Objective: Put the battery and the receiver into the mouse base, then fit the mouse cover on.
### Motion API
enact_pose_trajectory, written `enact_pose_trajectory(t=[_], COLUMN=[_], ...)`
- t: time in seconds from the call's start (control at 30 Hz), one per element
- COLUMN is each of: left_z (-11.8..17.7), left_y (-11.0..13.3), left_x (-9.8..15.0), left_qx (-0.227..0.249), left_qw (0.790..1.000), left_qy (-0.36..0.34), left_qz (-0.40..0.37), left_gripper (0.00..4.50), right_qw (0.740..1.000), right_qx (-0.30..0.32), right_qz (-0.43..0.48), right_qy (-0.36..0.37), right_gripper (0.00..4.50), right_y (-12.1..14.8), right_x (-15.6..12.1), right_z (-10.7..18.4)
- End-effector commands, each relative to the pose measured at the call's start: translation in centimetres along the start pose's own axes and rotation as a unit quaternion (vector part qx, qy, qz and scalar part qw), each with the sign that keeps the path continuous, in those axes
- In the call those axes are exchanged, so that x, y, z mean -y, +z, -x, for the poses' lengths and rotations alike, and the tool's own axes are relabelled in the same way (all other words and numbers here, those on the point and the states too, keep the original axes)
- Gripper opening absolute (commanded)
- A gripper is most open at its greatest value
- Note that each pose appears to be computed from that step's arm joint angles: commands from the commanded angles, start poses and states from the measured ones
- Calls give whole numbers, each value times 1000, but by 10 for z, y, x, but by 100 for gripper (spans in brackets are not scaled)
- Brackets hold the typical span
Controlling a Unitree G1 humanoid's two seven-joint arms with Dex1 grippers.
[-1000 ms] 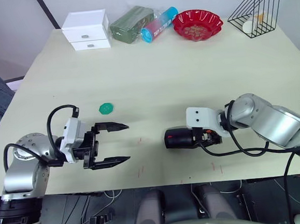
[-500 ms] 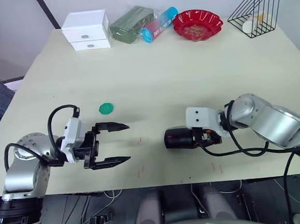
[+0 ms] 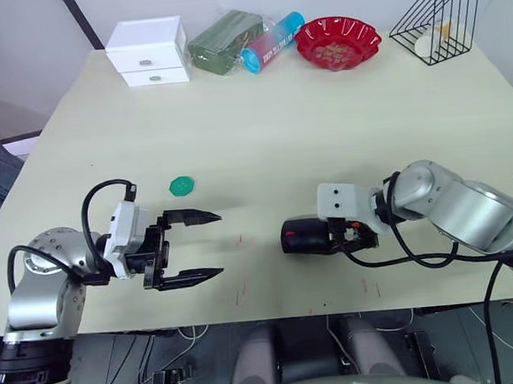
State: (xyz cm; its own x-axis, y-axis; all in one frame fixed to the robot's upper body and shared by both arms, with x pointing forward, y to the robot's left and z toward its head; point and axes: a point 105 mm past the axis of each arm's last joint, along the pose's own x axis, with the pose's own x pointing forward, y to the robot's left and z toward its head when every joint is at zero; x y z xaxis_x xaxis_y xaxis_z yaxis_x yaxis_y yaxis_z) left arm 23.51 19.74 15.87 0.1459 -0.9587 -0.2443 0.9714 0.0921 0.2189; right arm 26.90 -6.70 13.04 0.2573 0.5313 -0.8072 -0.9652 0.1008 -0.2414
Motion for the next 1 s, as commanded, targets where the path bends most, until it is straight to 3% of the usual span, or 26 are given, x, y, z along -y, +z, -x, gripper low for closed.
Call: enact_pose_trajectory(t=[0.03, 0.63, 0.87, 0.97, 1.0], left_z=[0, 3, 4, 4, 5], left_y=[6, 5, 5, 5, 5], left_x=[-1, -1, -2, -2, -1], left_qx=[-1, -3, -3, -4, -4], left_qw=[1000, 1000, 1000, 1000, 1000], left_qy=[-4, -3, -5, -4, -4], left_qz=[-21, -21, -24, -24, -23], left_gripper=[450, 450, 450, 450, 450], right_qw=[1000, 999, 991, 988, 986], right_qx=[6, 43, 132, 155, 163], right_qz=[11, 16, 9, 6, 6], right_qy=[-6, -6, -12, -17, -19], right_gripper=[362, 362, 362, 290, 236], right_y=[3, 15, 35, 39, 41], right_x=[0, 3, 6, 6, 6], right_z=[3, 15, 20, 14, 13])
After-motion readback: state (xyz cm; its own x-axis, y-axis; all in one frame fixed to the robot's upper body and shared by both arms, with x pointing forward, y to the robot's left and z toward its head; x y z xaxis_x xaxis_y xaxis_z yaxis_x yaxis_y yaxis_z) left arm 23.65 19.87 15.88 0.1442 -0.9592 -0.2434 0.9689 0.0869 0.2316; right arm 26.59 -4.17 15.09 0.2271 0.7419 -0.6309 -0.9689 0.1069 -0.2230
